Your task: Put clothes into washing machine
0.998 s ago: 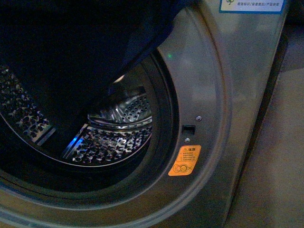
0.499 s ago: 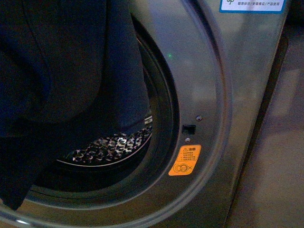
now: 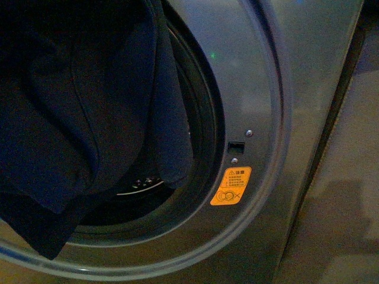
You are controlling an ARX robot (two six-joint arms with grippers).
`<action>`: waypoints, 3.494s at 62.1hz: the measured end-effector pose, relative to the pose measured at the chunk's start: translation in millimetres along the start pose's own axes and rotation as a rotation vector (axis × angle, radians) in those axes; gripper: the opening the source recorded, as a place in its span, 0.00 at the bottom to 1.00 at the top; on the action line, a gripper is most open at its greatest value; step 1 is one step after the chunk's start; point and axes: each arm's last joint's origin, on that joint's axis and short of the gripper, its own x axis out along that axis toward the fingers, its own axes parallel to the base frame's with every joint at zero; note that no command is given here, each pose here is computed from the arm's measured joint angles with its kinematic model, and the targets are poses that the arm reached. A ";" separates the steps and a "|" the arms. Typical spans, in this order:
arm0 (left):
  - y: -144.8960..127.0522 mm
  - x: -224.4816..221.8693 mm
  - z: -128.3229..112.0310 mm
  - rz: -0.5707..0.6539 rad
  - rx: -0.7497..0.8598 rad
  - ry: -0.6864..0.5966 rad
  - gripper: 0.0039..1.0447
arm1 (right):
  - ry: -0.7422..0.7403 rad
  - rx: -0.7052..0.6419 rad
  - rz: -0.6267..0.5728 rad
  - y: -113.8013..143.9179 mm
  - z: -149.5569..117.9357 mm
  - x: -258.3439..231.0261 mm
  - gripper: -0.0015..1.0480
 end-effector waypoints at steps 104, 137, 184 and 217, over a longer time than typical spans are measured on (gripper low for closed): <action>80.9 148.0 -113.6 0.370 0.250 0.339 0.12 | 0.000 0.003 -0.015 -28.3 -81.9 -28.3 0.02; 103.7 197.8 -126.2 0.440 0.265 0.359 0.37 | 0.000 0.003 -0.015 -28.3 -82.1 -28.3 0.02; 75.7 106.1 -101.5 0.321 0.269 0.300 0.94 | 0.000 0.003 -0.015 -28.3 -81.9 -28.3 0.02; 13.0 -25.4 -56.3 0.302 0.269 0.269 0.85 | 0.000 0.003 -0.015 -28.3 -82.1 -28.3 0.02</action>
